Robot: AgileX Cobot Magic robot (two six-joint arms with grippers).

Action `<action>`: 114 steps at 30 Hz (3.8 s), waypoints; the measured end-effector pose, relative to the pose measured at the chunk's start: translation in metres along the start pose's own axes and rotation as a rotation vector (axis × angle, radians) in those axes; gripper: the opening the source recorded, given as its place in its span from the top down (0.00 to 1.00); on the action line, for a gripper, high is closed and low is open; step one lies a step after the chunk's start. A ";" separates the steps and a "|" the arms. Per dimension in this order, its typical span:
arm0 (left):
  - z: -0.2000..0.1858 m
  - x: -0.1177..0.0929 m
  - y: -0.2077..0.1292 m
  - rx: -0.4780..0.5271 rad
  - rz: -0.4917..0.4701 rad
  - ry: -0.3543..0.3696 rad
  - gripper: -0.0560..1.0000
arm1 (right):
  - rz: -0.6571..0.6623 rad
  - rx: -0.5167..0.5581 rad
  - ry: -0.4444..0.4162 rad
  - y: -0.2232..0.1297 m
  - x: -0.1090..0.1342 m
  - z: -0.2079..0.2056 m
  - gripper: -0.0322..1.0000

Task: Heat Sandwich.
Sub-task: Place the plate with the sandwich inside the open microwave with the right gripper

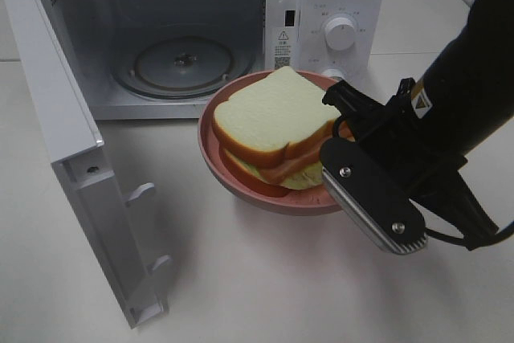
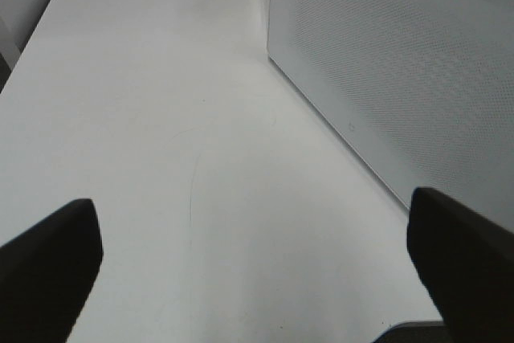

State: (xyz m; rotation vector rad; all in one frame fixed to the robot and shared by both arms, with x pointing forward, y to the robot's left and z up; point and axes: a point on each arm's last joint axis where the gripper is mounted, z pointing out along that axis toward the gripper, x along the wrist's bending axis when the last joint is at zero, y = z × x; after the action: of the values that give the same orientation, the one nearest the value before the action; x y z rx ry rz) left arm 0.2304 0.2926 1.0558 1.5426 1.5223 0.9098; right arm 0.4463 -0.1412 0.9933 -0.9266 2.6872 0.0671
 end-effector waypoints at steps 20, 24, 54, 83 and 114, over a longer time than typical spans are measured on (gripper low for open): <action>0.000 0.000 0.000 0.000 0.000 0.000 0.02 | -0.006 -0.110 0.003 0.011 -0.057 0.017 0.94; 0.000 0.000 0.000 0.000 0.000 0.000 0.02 | -0.004 -0.118 -0.004 0.011 -0.069 0.020 0.94; 0.000 0.000 0.000 0.000 0.000 0.000 0.02 | -0.008 -0.119 -0.008 0.014 -0.140 0.068 0.94; 0.000 0.000 0.000 0.000 0.000 0.000 0.02 | 0.116 -0.054 -0.029 0.008 -0.206 0.091 0.94; 0.000 0.000 0.000 0.000 0.000 0.000 0.02 | 0.226 -0.008 -0.118 0.005 -0.243 0.130 0.94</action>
State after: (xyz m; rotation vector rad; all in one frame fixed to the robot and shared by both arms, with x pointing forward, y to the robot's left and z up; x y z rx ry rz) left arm 0.2304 0.2926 1.0558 1.5426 1.5223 0.9098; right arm 0.6587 0.0252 0.9403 -0.5980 2.6706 0.1743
